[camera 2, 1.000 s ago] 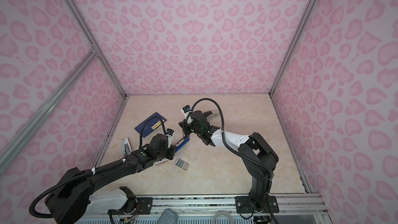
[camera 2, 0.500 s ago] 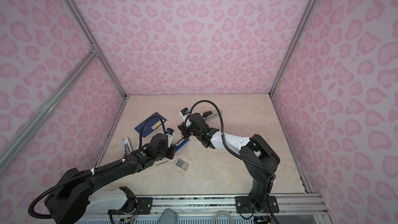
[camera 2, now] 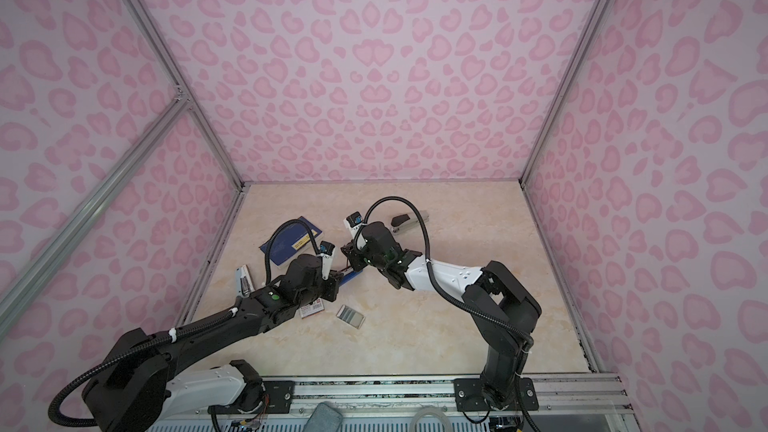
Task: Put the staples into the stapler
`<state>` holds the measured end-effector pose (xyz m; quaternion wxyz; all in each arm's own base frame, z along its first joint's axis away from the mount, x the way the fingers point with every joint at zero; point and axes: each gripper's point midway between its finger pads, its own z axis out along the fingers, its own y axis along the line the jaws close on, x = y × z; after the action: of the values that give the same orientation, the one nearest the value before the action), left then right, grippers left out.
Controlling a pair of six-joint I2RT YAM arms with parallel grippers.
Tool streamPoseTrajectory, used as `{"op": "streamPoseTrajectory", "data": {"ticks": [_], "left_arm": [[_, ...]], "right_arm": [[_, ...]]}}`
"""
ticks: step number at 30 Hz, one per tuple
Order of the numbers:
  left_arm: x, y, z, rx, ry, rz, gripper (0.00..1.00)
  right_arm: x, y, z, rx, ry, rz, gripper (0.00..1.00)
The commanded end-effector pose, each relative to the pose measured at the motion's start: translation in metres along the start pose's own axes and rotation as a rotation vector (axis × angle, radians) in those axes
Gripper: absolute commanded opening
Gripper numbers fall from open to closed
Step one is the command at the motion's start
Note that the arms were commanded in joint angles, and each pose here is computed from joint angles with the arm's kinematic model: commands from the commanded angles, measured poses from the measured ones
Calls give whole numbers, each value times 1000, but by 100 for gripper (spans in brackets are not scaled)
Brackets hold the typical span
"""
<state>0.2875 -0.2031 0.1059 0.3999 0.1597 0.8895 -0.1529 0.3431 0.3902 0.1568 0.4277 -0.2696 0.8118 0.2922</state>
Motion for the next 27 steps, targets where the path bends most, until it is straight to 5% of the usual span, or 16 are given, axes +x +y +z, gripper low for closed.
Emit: {"op": "streamPoseTrajectory", "data": {"ticks": [1, 13, 27], "left_arm": [[-21, 0, -2, -9, -81, -37, 9], [-15, 4, -3, -20, -77, -48, 9], [0, 16, 35, -121, -58, -66, 9]], "right_arm": [[-2, 43, -6, -203, 3, 120, 39], [2, 38, -10, -181, 2, 142, 42], [33, -53, -53, 23, -17, 267, 42]]}}
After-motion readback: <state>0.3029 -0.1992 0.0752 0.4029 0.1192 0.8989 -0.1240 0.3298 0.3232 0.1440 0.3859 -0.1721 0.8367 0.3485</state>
